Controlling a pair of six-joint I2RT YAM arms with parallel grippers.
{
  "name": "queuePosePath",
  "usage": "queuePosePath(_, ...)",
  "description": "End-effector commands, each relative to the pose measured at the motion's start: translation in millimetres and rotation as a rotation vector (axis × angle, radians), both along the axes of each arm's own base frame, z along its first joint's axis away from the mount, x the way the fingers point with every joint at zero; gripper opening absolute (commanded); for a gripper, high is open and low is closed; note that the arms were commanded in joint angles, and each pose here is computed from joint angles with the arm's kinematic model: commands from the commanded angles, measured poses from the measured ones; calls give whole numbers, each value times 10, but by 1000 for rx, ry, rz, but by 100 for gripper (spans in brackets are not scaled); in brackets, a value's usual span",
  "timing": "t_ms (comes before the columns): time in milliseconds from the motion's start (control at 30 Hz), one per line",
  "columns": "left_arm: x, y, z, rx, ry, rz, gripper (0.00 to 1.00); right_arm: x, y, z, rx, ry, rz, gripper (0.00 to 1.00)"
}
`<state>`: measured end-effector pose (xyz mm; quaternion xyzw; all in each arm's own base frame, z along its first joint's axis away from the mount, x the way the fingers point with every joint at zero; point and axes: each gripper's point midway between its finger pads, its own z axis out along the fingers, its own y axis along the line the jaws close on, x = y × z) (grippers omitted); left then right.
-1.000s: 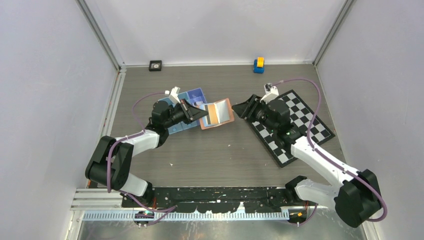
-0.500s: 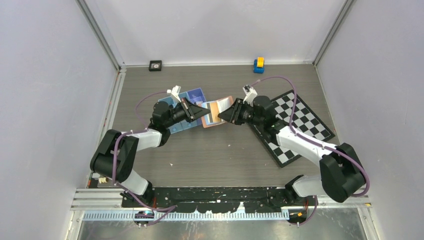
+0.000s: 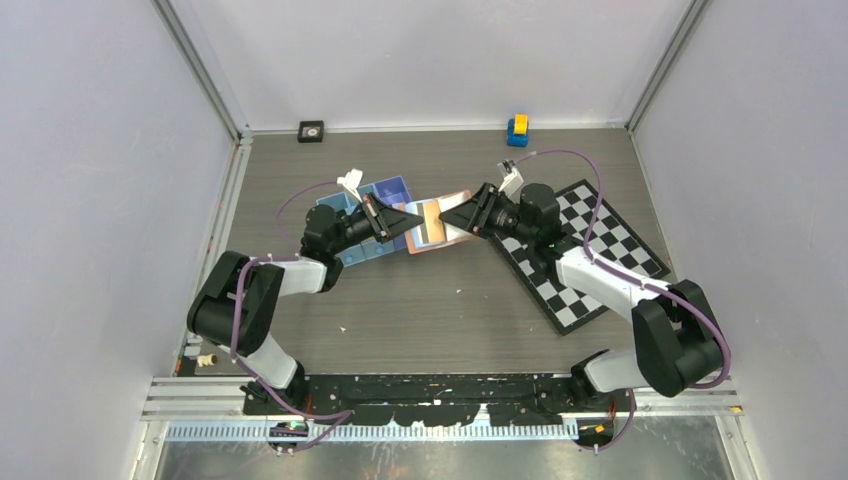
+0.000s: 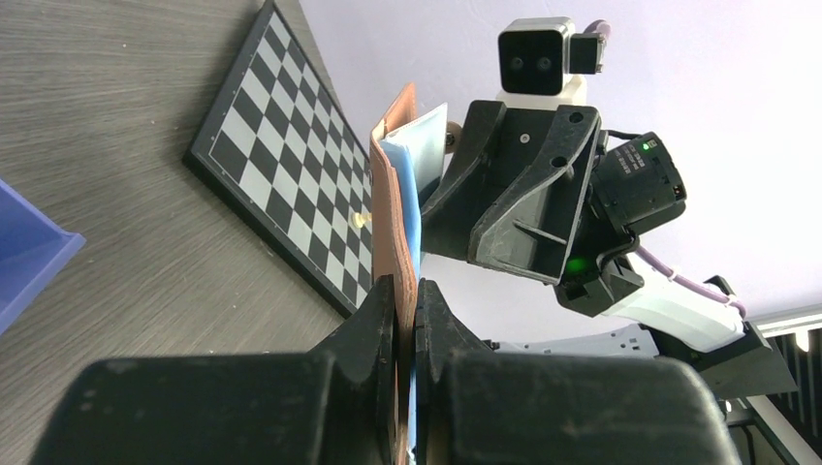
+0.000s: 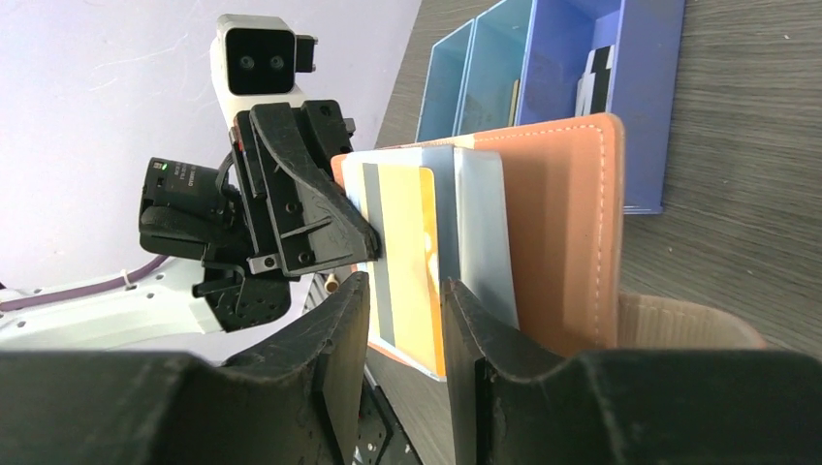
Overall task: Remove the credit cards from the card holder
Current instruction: Remove the credit card from the card holder.
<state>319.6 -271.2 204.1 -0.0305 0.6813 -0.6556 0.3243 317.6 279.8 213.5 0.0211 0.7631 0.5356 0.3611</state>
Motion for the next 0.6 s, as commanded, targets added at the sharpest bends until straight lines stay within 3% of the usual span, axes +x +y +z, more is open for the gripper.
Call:
queuePosePath(0, -61, -40, 290, -50, -107, -36, 0, -5, 56, 140, 45, -37, 32, 40)
queuePosePath(367, -96, -71, 330, -53, -121, -52, 0, -46, 117, 173, 82, -34, 72, 42)
queuePosePath(567, -90, -73, 317, -50, -114, -52, 0, -135, 182, 362, 196, -68, 138, 29)
